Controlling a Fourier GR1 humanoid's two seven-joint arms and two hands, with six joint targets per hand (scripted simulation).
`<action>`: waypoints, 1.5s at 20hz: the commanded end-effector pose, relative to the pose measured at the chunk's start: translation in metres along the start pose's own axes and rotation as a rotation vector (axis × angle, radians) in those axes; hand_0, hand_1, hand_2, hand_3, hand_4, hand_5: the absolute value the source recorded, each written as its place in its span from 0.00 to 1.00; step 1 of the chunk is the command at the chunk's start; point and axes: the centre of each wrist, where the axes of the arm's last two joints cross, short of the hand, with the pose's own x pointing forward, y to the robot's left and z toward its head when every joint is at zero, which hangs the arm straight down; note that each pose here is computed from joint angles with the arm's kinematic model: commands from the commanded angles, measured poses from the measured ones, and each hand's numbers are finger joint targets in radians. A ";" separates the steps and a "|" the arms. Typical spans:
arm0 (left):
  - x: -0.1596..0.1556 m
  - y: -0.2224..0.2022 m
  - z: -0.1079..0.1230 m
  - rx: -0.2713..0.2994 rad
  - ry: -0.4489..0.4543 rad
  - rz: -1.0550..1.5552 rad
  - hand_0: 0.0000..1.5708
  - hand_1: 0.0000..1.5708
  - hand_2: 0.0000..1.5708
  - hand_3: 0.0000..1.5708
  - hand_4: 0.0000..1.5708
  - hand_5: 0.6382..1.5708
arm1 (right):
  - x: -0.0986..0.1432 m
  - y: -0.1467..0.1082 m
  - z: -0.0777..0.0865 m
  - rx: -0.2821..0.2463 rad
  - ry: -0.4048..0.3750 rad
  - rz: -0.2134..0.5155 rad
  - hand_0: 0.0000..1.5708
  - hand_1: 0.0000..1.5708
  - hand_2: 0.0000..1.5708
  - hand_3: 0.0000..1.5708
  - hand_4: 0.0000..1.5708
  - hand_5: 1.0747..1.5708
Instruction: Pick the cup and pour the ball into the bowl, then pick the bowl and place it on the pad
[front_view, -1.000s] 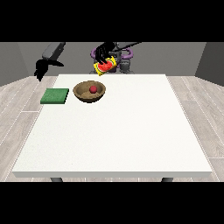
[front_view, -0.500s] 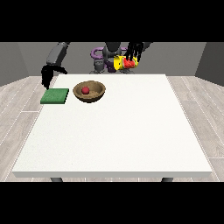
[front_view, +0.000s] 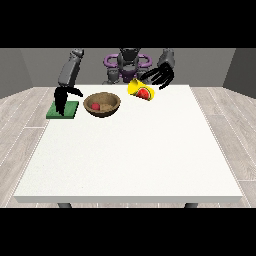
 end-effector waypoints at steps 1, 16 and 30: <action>-0.025 0.001 0.013 0.092 0.036 0.225 0.00 0.00 0.00 0.00 0.51 0.98 | 0.010 0.031 -0.020 0.056 -0.026 -0.025 0.00 0.00 0.00 0.00 0.26 1.00; -0.067 -0.007 0.044 0.016 0.137 0.358 0.00 0.00 0.00 0.00 0.00 0.97 | -0.053 0.057 0.016 0.096 0.135 -0.031 0.00 0.00 0.00 0.00 0.12 0.96; -0.012 0.003 0.015 -0.052 -0.008 0.345 0.00 0.00 0.00 0.00 0.00 0.99 | -0.069 0.075 0.018 0.012 0.107 -0.133 0.00 0.00 0.00 0.00 0.15 0.92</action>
